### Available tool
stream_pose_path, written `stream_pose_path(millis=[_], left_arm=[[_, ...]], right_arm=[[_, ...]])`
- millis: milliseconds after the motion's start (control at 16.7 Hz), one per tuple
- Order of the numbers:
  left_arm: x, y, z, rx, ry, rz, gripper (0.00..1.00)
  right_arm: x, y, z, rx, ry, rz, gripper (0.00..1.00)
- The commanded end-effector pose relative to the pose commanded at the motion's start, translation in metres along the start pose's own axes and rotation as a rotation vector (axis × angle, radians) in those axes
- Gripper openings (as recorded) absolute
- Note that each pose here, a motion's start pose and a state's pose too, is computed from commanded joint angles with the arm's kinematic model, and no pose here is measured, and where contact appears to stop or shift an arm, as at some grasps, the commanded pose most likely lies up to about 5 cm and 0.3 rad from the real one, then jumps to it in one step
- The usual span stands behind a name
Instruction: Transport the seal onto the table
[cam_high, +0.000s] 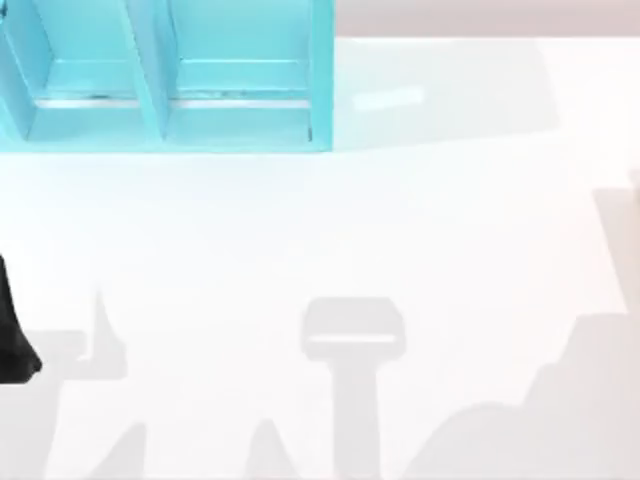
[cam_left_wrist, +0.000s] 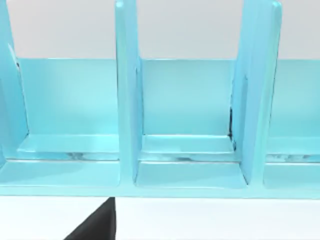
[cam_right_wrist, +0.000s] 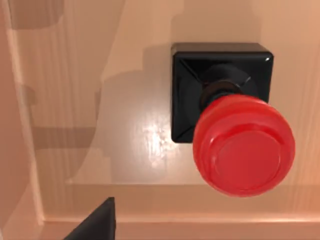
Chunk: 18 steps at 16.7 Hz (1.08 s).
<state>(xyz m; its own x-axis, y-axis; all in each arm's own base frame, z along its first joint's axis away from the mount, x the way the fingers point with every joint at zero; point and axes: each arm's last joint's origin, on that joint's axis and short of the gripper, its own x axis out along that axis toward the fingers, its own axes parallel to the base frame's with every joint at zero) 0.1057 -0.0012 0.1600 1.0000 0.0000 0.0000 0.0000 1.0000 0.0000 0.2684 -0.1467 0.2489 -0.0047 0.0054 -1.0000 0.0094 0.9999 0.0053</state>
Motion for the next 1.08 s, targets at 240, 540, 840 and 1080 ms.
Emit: stream_pose_path(millis=[240,540,840,1080], left_arm=[[0.0,0.0,0.0,0.0,0.0,0.0,1.0],[0.0,0.0,0.0,0.0,0.0,0.0,1.0],[0.0,0.0,0.0,0.0,0.0,0.0,1.0],[0.0,0.0,0.0,0.0,0.0,0.0,1.0]], right_arm=[[0.045,-0.002,0.004,0.0,-0.011,-0.006,1.0],[0.088,-0.001,-0.001,0.0,-0.004,-0.002,1.0],[0.088,-0.001,-0.001,0.0,-0.004,-0.002,0.92],[0.088,-0.001,-0.001,0.0,-0.004,-0.002,0.62]])
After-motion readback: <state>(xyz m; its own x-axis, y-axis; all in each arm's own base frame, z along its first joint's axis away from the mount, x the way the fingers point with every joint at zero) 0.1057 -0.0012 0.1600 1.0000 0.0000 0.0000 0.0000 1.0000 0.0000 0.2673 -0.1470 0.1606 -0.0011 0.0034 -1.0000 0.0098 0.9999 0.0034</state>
